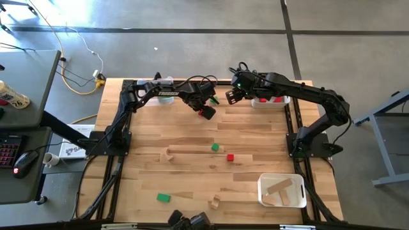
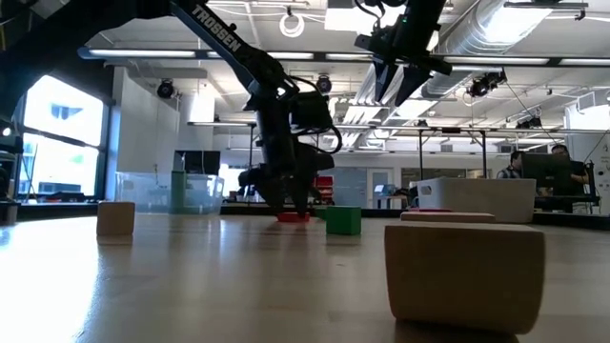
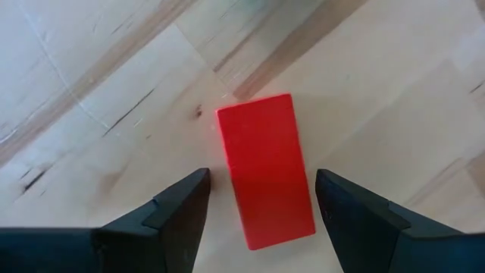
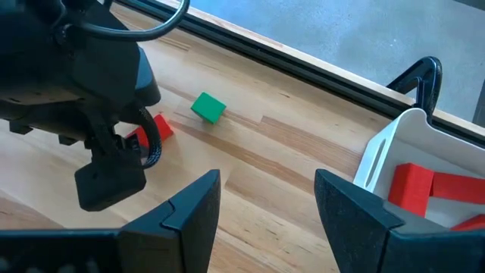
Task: Sort & place blocks by color
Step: Put the red block into the gray bin
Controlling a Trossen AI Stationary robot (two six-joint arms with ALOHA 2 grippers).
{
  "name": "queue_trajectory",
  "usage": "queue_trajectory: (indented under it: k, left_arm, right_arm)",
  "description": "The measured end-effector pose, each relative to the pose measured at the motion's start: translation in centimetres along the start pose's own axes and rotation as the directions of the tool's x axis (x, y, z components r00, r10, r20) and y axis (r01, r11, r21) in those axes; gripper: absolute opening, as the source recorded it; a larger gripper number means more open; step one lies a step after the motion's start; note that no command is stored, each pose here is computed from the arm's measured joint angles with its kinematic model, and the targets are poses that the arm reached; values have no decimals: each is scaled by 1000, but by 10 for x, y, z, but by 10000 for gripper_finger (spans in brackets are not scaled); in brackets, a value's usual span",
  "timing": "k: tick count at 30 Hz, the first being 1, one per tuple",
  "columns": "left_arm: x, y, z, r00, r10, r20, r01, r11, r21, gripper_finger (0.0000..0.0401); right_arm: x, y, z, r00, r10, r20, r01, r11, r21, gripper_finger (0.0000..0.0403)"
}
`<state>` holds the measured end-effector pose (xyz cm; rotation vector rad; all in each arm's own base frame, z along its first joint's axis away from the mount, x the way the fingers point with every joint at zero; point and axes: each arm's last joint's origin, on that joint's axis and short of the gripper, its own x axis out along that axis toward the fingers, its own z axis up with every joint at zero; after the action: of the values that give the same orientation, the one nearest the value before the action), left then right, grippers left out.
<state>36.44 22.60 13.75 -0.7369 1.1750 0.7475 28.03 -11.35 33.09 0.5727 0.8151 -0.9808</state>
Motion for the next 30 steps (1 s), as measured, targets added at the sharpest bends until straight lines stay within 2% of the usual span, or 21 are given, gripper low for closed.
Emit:
queue_trajectory:
  k: [5,11,15,20,24,30]
  left_arm:
    - [0,0,-1,1000,1,-10,0,997,72,193]
    - [-1,2,-4,998,17,-54,-5,979,203,97]
    - [-1,4,-5,997,-8,-81,29,966,257,96]
    - [-1,12,-5,972,-163,-171,199,956,218,96]
    - [-5,14,-8,943,-243,-228,289,938,194,96]
    - [-29,13,-8,923,-308,-232,360,903,233,96]
  right_arm:
    - [0,0,0,1000,0,0,0,1000,-9,201]
    - [0,0,0,1000,0,0,0,1000,-18,201]
    - [0,0,0,1000,1,0,-1,1000,-18,201]
    - [0,1,-1,999,38,-30,-39,999,-18,201]
    - [-1,4,-3,996,73,-55,-75,997,-37,201]
    - [-5,13,-9,994,99,-55,-104,990,-93,201]
